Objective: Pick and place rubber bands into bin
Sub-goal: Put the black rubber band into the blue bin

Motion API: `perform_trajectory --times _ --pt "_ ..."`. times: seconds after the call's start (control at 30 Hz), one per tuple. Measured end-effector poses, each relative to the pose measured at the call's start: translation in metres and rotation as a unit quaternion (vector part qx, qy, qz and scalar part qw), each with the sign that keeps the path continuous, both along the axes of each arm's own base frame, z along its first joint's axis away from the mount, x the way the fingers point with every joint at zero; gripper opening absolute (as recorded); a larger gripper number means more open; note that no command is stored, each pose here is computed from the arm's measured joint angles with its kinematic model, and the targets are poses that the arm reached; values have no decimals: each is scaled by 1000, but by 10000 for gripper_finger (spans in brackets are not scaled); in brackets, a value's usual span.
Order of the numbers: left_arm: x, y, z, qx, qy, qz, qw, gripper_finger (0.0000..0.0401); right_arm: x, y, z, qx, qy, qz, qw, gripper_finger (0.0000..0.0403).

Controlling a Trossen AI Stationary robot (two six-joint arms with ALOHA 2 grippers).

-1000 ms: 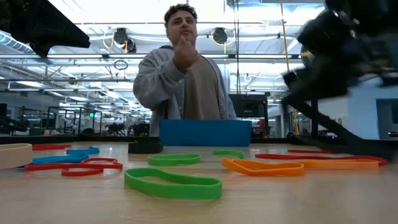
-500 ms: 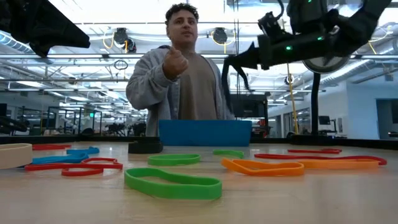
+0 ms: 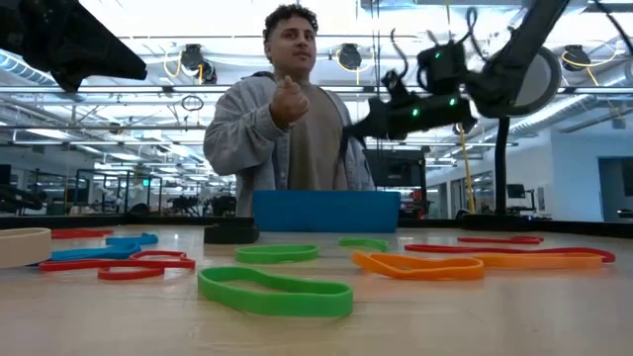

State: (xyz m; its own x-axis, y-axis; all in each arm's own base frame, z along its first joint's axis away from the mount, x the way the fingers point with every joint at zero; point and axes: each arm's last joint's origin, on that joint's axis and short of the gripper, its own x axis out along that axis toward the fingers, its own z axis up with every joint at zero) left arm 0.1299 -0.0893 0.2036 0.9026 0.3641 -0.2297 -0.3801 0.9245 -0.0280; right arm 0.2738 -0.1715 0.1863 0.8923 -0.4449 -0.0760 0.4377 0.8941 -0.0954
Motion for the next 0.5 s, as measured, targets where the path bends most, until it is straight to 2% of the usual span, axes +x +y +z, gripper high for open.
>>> perform_trajectory --times 0.23,0.37,0.5 --pt "0 0 0 -2 2 -6 1000 106 0 -14 -39 56 54 -20 997 54" --pt "0 0 0 -3 4 -8 1000 106 -2 -15 -49 77 87 -24 993 109" --pt "0 0 0 -3 4 -8 1000 106 -9 -11 -42 79 139 -50 986 173"
